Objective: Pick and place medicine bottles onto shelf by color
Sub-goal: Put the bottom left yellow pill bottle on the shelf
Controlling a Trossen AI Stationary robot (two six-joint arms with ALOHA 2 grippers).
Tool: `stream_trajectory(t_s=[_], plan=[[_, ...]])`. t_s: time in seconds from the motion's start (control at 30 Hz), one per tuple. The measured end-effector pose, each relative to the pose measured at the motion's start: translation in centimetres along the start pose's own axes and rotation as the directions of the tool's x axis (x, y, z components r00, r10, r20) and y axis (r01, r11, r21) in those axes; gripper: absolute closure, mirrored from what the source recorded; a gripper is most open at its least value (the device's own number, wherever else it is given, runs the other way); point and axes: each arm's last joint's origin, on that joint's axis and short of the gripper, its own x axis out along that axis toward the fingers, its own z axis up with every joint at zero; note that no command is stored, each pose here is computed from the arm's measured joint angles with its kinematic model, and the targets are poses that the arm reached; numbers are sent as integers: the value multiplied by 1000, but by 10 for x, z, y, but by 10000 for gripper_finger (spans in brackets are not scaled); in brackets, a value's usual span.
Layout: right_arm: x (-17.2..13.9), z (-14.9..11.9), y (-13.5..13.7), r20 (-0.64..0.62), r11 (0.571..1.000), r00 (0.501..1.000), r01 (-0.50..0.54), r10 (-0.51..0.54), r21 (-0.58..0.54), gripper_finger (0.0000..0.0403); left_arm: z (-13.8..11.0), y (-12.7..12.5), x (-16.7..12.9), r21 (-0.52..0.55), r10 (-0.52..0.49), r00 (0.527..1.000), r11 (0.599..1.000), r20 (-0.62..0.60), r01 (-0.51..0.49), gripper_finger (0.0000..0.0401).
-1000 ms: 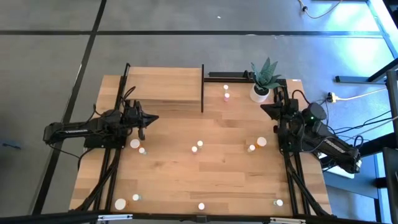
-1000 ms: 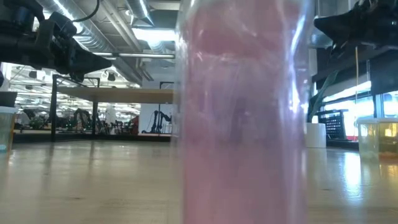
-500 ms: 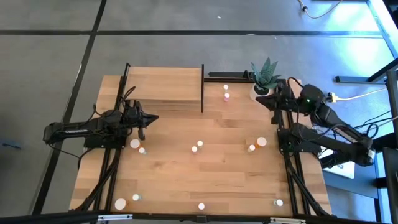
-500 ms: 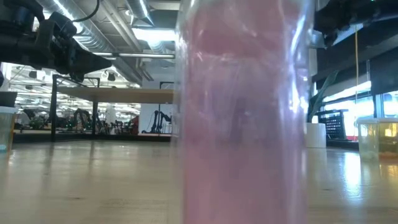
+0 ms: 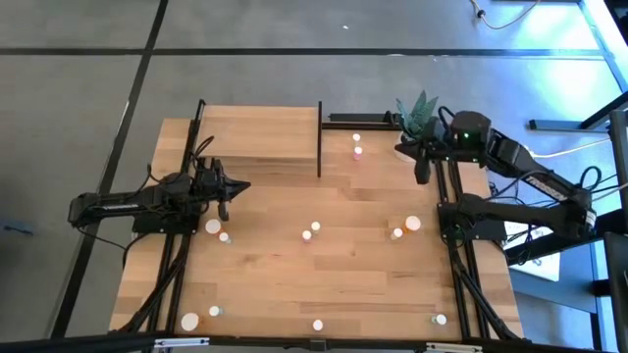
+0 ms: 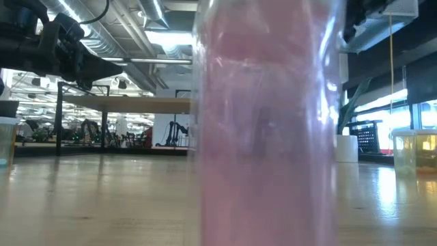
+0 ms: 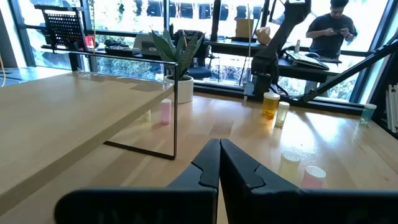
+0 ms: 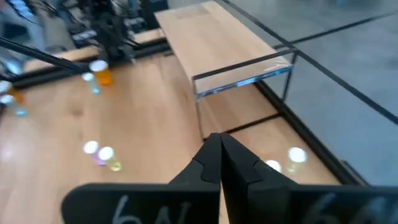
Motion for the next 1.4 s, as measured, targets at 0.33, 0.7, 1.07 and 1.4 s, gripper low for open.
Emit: stream_trajectory(t_s=[0.33,0.7,1.07,1.4], plan=[[22,18,13,-75,998,997,12,-16,-54,403,13,-1,-1,-20,0,997,1000,77,1,401],[33,13,27,-146,995,989,-33,20,-92,403,93,-7,-17,50,-12,1000,999,5,11,401],[36,10,48,-172,982,979,-133,108,-138,403,153,-19,15,89,5,955,996,-297,22,401],[46,29,67,-304,958,943,-205,138,-199,403,189,-44,44,104,-44,915,990,-402,93,401]])
